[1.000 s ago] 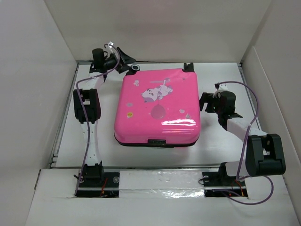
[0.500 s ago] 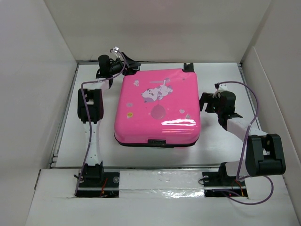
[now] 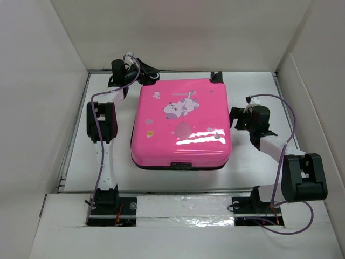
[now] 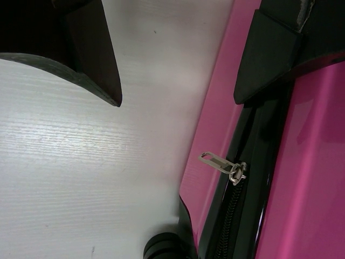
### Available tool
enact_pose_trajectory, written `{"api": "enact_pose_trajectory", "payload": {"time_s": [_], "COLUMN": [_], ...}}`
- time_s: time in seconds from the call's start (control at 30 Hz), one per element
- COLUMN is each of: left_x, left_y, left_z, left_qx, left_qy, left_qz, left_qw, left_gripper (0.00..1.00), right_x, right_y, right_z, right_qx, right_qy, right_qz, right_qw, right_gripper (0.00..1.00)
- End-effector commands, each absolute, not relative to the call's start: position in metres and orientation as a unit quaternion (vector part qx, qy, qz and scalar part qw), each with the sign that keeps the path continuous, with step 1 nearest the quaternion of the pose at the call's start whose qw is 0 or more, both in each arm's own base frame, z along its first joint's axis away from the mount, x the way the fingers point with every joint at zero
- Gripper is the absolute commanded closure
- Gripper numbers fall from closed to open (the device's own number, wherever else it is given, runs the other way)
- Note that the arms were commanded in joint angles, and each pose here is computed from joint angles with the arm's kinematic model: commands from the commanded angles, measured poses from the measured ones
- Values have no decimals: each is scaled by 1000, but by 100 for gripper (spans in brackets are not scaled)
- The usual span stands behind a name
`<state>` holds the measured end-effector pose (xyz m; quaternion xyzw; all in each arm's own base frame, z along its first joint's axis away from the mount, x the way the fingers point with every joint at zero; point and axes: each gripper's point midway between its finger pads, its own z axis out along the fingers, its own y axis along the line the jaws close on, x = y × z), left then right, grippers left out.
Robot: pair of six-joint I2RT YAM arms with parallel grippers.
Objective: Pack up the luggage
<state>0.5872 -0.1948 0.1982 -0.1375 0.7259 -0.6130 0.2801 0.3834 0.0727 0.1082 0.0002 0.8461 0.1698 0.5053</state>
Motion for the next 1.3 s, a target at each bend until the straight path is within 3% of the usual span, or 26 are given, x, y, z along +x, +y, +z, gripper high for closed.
{"api": "enact_pose_trajectory", "payload": {"time_s": [0.0,0.27,0.37,0.43,0.53,0.7,0.97,1.27], "left_x": [507,489,518,511,499,506,511,536], "left_y": [-215,-214,-210,-214,-212,-200,-140,-100], "left_z": [442,476,428,411,450,459,337,297], "left_qx": [59,62,23,10,38,7,-113,-142], "left_qy": [608,598,660,655,624,660,725,734], "left_qz": [-663,-650,-597,-626,-628,-591,-536,-516], "left_qw": [432,465,456,424,464,464,419,418], "left_gripper": [64,72,78,84,86,89,96,95], "right_x": [381,383,384,383,382,381,381,380], "right_y": [112,114,119,118,116,113,106,107], "right_z": [130,130,133,134,136,134,124,119], "right_qx": [-42,-43,-48,-46,-44,-41,-28,-25], "right_qy": [815,814,812,812,813,818,828,831], "right_qz": [247,253,259,256,250,243,223,221], "right_qw": [522,522,521,523,524,520,513,509], "right_gripper": [8,0,0,0,0,0,0,0]}}
